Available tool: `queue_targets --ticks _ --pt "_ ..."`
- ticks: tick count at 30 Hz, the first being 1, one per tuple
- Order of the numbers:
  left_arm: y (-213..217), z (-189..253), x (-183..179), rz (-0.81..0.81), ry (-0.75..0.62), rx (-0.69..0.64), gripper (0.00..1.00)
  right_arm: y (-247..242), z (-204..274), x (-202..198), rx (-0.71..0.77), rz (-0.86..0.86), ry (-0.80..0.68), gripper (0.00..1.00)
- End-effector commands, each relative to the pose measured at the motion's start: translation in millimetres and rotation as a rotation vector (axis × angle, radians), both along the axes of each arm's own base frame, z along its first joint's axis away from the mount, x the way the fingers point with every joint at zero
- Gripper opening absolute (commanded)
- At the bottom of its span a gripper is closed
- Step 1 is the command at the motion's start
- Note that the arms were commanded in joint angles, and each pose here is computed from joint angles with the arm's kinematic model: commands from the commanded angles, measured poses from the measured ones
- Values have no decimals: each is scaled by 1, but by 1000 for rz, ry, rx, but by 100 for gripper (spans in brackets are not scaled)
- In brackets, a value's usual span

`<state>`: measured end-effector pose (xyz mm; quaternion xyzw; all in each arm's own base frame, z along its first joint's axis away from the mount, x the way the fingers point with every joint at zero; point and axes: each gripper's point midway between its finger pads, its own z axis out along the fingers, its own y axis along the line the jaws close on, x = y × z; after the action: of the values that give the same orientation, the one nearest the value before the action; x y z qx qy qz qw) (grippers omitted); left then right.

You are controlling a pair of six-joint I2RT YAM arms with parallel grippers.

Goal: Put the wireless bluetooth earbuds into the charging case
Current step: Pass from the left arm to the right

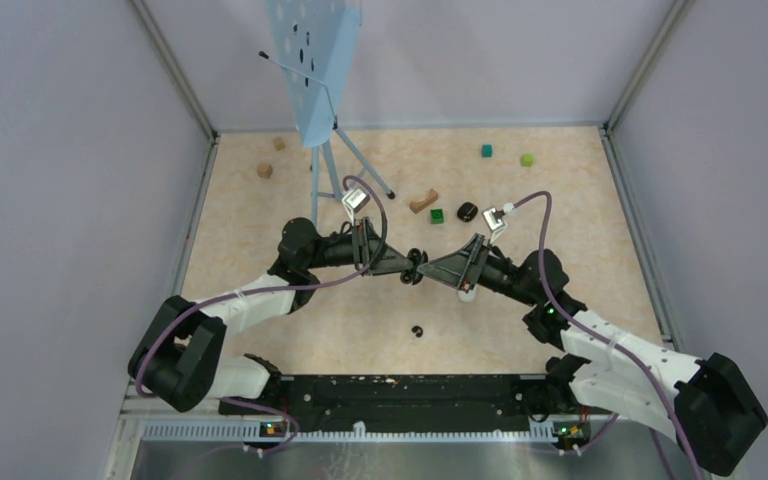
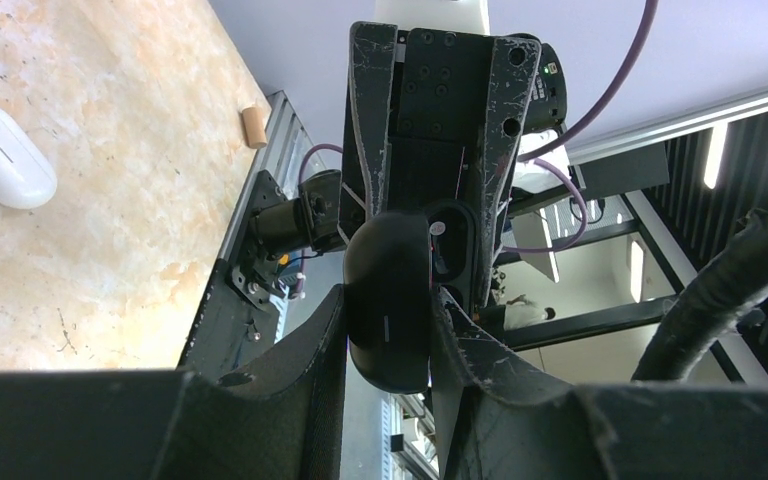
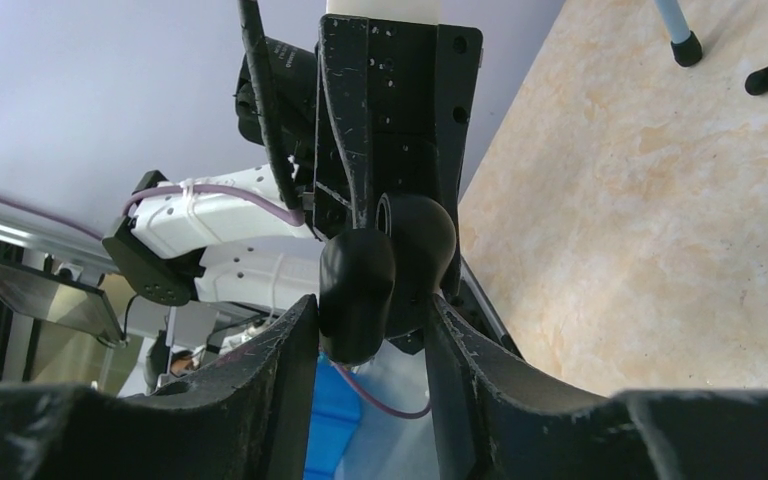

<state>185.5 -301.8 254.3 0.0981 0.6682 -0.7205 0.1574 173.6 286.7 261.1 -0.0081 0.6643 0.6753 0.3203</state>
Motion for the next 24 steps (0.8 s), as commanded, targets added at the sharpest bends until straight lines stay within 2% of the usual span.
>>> queue_targets --ticks 1,7,13,20,23,24 --pt "1 10 -3 -14 -51 -31 9 1 17 2 34 -2 -61 42" --pt "1 12 -4 -21 -57 -33 9 1 17 4 32 -4 -61 39" --pt "0 10 -4 -23 -55 -30 9 1 16 4 32 -4 -57 31" --pt "1 11 -4 -23 -58 -30 9 2 17 4 32 0 -56 49" --pt "1 12 -4 -23 -59 -31 9 2 17 4 32 -1 -56 47" --pt "1 12 -4 -24 -59 -31 9 2 17 4 31 -3 -54 42"
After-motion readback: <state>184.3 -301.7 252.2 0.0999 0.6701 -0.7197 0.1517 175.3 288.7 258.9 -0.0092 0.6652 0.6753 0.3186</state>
